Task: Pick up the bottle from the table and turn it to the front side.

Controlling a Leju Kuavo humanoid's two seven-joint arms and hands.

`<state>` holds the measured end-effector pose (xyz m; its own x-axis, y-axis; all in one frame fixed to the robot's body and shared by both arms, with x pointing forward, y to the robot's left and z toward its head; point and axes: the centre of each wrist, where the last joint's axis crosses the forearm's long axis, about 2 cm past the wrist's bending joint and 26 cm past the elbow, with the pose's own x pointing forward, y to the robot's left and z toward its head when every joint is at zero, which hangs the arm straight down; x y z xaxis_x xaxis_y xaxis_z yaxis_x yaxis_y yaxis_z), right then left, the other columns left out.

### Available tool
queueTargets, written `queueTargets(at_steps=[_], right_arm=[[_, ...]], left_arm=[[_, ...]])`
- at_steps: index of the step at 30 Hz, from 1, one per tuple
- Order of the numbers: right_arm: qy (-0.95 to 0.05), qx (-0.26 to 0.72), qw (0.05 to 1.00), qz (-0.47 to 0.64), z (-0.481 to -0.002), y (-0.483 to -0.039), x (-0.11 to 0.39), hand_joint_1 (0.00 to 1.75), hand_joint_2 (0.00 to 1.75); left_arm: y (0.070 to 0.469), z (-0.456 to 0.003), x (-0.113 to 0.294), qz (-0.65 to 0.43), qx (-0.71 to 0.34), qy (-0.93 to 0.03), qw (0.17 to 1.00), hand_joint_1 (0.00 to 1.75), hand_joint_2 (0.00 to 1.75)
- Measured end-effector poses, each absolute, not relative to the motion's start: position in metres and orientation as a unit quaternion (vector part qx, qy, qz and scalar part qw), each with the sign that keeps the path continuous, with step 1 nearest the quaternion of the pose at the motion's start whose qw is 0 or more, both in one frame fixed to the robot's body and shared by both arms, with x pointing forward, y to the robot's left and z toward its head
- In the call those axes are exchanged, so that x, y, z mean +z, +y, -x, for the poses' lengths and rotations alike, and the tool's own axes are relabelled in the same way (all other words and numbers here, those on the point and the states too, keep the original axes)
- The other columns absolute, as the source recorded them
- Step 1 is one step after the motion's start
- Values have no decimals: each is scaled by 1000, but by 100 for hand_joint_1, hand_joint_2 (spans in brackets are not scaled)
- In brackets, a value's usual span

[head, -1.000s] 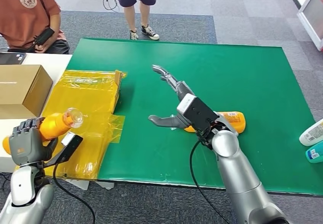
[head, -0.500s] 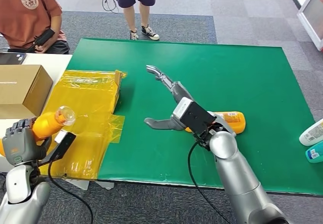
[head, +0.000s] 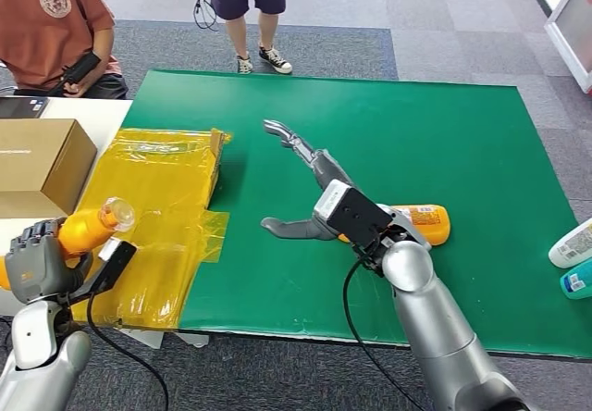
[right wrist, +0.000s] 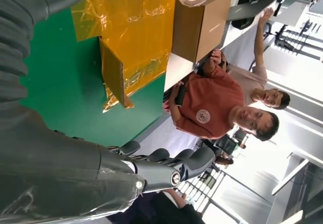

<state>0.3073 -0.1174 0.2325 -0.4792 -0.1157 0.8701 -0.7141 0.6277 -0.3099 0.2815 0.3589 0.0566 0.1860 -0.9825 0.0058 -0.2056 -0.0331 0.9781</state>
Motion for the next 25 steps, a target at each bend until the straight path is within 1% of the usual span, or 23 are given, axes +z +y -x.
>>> queueTargets(at_steps=[25], right_arm=[[-799, 344, 416, -264, -306, -116, 242, 0, 175]], left_arm=[[360, -276, 50, -597, -405, -502, 477, 0, 175]])
